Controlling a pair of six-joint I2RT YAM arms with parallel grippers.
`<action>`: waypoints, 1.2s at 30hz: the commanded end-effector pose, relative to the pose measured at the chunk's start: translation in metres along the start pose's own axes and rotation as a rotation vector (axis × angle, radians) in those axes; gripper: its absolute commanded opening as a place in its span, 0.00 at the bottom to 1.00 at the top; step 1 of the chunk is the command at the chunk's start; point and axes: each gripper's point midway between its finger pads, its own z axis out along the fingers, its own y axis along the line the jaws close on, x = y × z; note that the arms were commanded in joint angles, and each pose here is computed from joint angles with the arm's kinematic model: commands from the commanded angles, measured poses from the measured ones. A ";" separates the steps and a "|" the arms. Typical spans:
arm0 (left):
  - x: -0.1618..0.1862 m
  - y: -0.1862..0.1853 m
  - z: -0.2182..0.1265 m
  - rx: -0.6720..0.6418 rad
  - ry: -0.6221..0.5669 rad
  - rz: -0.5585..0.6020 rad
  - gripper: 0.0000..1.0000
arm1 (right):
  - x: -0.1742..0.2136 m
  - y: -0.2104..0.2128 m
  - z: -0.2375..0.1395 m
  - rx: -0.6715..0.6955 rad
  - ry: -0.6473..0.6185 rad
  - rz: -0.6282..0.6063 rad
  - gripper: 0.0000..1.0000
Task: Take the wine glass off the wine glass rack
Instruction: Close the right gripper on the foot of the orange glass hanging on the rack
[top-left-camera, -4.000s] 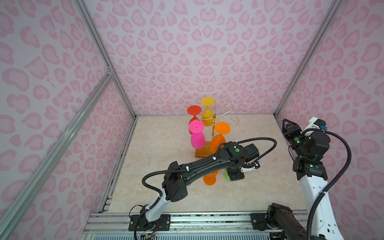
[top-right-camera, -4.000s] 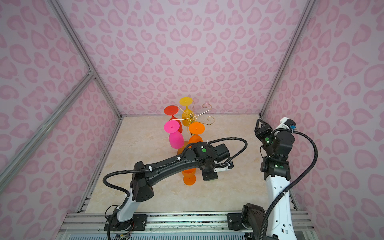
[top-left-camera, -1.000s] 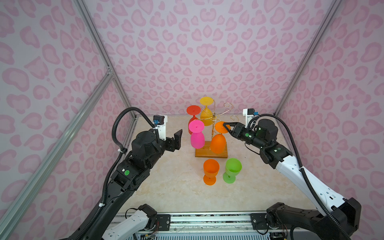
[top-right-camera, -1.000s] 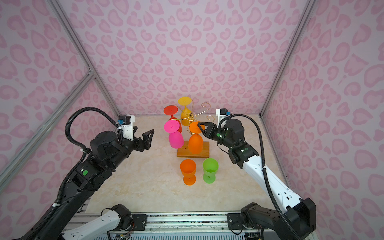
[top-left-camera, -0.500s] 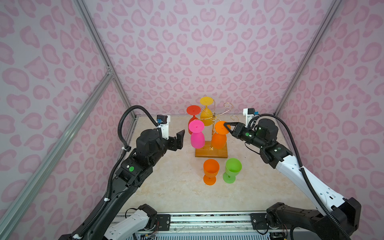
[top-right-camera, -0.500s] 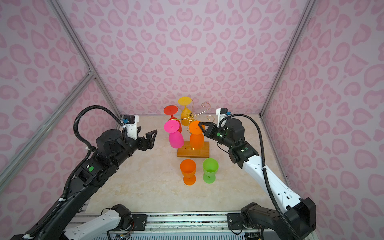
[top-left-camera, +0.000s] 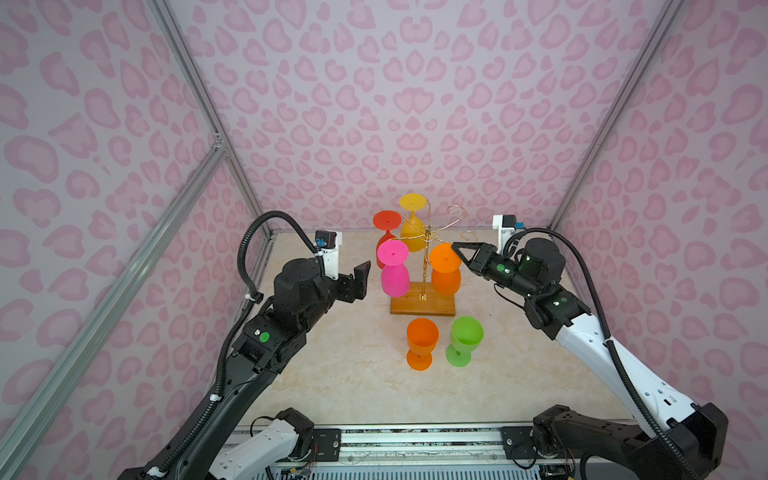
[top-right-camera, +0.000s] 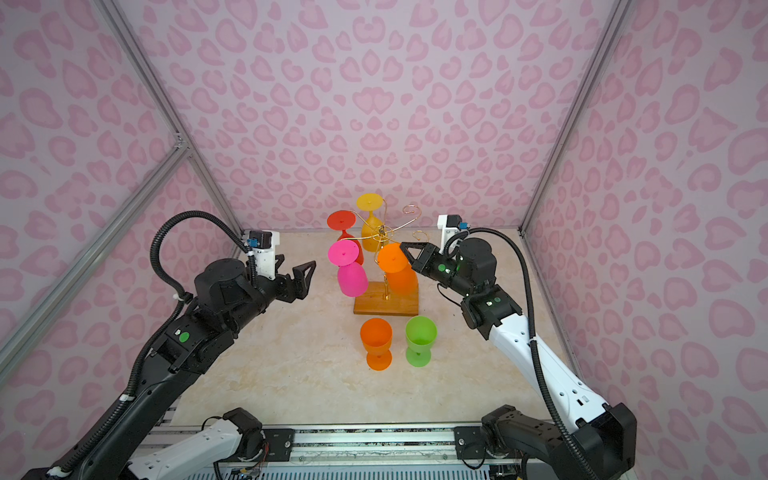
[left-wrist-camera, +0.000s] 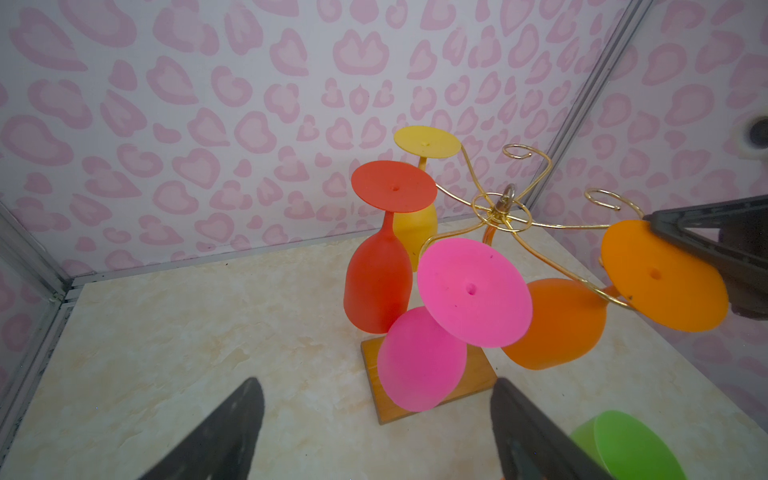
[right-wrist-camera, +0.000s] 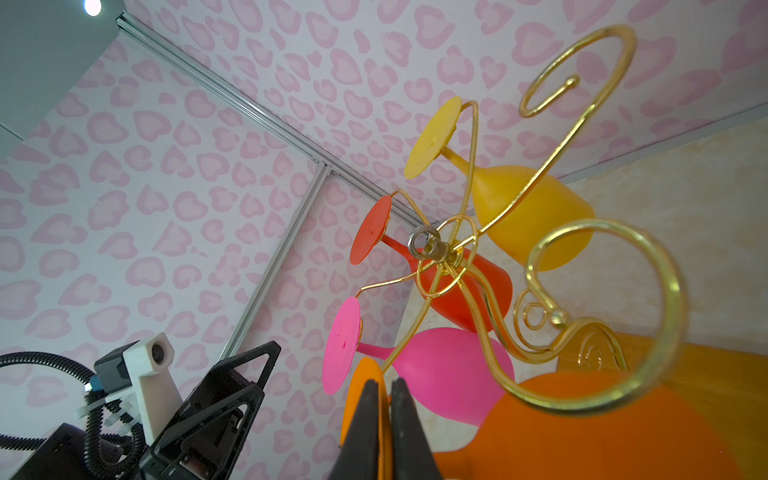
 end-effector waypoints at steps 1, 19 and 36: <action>-0.007 -0.002 0.001 0.014 -0.031 -0.010 0.87 | -0.004 0.012 -0.002 -0.053 -0.011 -0.010 0.08; -0.002 -0.002 0.005 0.021 -0.017 -0.018 0.87 | -0.013 0.015 -0.009 -0.107 -0.029 0.051 0.00; -0.003 -0.002 0.004 0.023 -0.019 -0.020 0.87 | -0.013 0.027 -0.020 -0.138 -0.023 0.066 0.00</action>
